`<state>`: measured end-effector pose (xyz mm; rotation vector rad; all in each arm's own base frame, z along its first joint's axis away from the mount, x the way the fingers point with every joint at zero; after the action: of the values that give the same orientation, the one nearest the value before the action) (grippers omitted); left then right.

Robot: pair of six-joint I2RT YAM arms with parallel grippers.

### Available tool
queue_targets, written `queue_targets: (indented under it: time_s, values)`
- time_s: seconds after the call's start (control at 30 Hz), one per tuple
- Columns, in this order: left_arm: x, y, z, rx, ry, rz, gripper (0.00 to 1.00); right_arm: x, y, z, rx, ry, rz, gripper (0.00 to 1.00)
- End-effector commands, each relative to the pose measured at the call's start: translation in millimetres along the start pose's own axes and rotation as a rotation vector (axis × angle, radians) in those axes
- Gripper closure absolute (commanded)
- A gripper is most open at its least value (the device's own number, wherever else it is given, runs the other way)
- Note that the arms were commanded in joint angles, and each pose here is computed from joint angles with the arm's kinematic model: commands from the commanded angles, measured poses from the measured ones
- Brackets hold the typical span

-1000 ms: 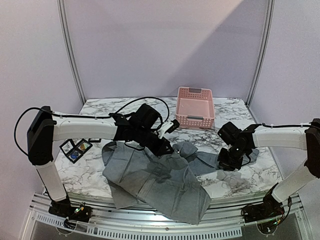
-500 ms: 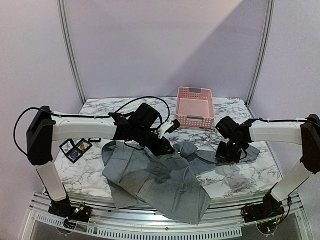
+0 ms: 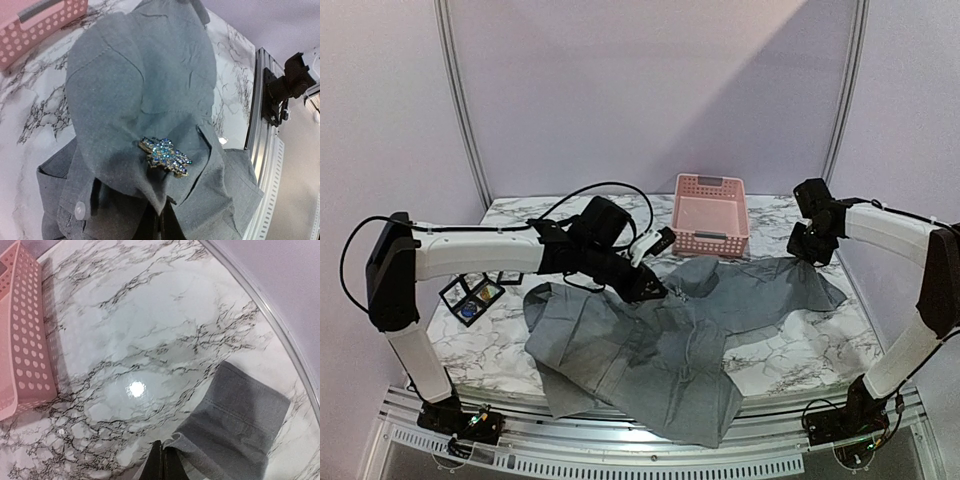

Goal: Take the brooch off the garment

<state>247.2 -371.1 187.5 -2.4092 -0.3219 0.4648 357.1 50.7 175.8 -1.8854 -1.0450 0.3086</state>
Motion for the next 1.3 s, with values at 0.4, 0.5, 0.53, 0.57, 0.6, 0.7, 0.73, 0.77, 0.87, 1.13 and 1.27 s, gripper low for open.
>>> queue_targets:
  time_s: [0.4,0.5,0.53,0.57,0.6,0.7,0.73,0.77,0.87,1.13,1.27]
  values:
    - [6.2,-7.7,-6.0,-0.057,-0.037,0.084,1.00,65.2,-76.5,14.3,-0.011,-0.358,-0.578,0.37]
    - [9.5,-7.5,-6.5,-0.071,-0.058,0.095,1.00,87.8,-113.8,49.0,0.088,-0.466,-0.852,0.38]
    - [10.7,-7.2,-6.4,-0.072,-0.063,0.098,1.00,93.7,-122.9,61.4,0.127,-0.495,-0.913,0.39]
    - [12.0,-6.9,-6.1,-0.074,-0.067,0.098,1.00,100.0,-131.1,75.6,0.168,-0.527,-0.957,0.39]
    - [12.6,-7.2,-5.9,-0.075,-0.070,0.099,1.00,104.7,-134.8,86.1,0.208,-0.540,-0.981,0.40]
    - [15.2,-6.5,-4.6,-0.073,-0.083,0.094,1.00,116.0,-143.5,119.5,0.339,-0.574,-1.047,0.44]
    - [16.5,-5.7,-4.1,-0.072,-0.089,0.092,1.00,118.7,-145.9,130.2,0.373,-0.587,-1.063,0.44]
    - [18.0,-5.2,-3.4,-0.070,-0.096,0.089,1.00,121.5,-148.1,139.9,0.401,-0.598,-1.072,0.44]
    - [20.1,-4.6,-2.5,-0.068,-0.110,0.089,1.00,125.8,-155.0,164.5,0.458,-0.633,-1.085,0.44]
    - [19.2,-4.4,-2.0,-0.070,-0.113,0.097,1.00,135.7,-141.2,190.8,0.493,-0.641,-1.041,0.51]
    - [18.9,-4.5,-2.2,-0.071,-0.114,0.100,1.00,140.8,-135.5,192.9,0.487,-0.631,-1.026,0.61]
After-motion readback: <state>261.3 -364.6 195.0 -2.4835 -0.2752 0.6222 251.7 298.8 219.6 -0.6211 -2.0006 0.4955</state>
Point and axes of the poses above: each gripper's point midway between its finger pads, its own y axis out along the fingers, its own x axis along the line the jaws close on, z = x × y, the point moved 6 cm from there along -y, back along the fingers, and after that the axes turned 9 degrees about y, right-handed, at the moved point
